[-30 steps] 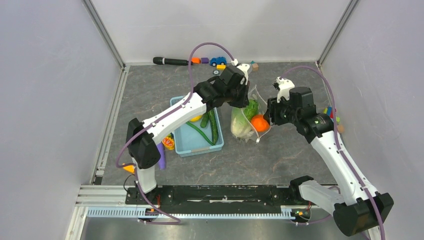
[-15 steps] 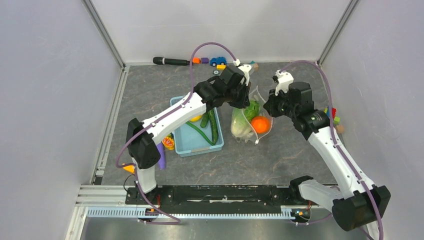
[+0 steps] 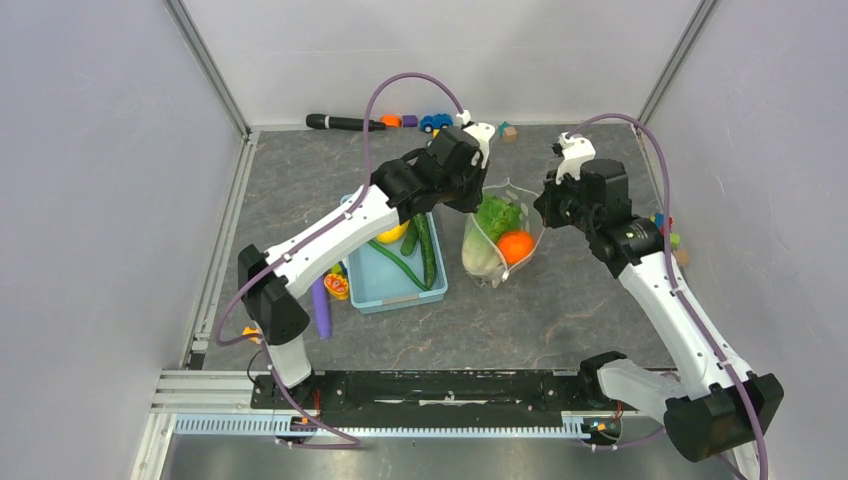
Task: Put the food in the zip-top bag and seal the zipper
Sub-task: Adjust the zipper food storage bag at the center of the board, then pick up the fake vegetable from the bin, then place the fake vegetable in the zipper food storage bag.
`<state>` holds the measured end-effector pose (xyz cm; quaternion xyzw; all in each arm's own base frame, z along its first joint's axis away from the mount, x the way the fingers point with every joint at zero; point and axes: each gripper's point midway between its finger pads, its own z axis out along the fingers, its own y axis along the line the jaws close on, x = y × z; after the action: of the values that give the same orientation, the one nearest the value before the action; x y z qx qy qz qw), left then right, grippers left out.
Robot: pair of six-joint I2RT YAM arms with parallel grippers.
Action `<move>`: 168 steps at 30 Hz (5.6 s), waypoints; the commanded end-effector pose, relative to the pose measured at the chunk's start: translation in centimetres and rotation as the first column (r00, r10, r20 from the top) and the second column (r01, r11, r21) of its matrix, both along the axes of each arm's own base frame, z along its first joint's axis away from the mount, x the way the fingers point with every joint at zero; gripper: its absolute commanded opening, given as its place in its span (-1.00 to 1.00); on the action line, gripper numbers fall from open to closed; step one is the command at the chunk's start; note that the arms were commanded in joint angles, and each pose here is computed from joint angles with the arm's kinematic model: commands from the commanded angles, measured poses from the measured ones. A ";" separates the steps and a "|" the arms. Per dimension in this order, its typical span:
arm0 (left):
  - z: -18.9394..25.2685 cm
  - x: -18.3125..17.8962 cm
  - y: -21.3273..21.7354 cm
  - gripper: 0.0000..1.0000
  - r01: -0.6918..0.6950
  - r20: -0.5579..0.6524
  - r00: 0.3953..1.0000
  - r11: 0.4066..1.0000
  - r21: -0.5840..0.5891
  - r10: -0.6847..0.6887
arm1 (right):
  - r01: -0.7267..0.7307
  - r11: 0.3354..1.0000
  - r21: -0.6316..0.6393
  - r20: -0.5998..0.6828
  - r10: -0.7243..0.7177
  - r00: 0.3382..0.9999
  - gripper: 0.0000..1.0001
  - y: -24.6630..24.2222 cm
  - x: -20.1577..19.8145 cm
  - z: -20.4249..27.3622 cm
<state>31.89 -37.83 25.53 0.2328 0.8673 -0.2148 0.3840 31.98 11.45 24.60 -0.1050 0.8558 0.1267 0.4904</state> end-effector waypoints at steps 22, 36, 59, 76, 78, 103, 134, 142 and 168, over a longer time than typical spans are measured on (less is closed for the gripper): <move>4.6 -0.9 6.1 0.99 -0.059 0.185 0.981 0.998 -0.019 0.061 | -0.165 0.972 0.165 0.080 0.154 0.985 -1.00 3.6 -0.8 2.8; -7.1 5.6 15.9 0.99 -0.179 0.010 0.984 0.983 0.036 0.179 | -0.171 0.974 0.146 0.067 0.162 0.984 -1.00 3.5 -1.0 2.3; -19.7 10.5 17.3 0.22 -0.194 -0.158 0.958 0.948 0.253 0.238 | -0.170 0.977 0.127 0.055 0.164 0.985 -1.00 3.3 -1.2 1.7; -12.1 8.3 18.0 -0.95 -0.292 -0.099 0.947 0.948 0.128 0.305 | -0.182 0.972 0.146 0.064 0.175 0.983 -1.00 3.6 -1.4 2.2; -10.9 7.8 18.2 -0.96 -0.306 -0.086 0.945 0.947 0.103 0.315 | -0.181 0.972 0.147 0.065 0.173 0.983 -1.00 3.5 -1.4 2.3; 6.1 -11.6 0.8 -0.96 0.531 0.234 0.847 0.727 -0.435 -0.478 | -0.213 0.937 0.277 0.052 0.207 0.977 -1.00 5.2 -2.6 3.2; -3.4 -3.2 0.2 -0.96 0.066 -0.052 0.996 0.977 -0.205 -0.078 | -0.308 0.872 0.381 0.082 0.300 0.950 -1.00 7.2 -4.0 4.5; -1.7 -1.6 -1.1 -0.96 -0.061 -0.094 0.995 0.948 -0.312 0.033 | -0.330 0.860 0.389 0.063 0.333 0.941 -1.00 7.6 -4.4 3.6; -4.8 0.5 -1.7 -0.95 -0.225 -0.123 0.973 0.924 -0.308 0.196 | -0.384 0.772 0.506 0.164 0.351 0.922 -1.00 8.9 -5.2 7.3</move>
<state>30.87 -40.25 21.01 0.0929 0.8533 -0.3479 0.3770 27.52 19.20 26.87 -0.0992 0.7940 0.3997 0.4472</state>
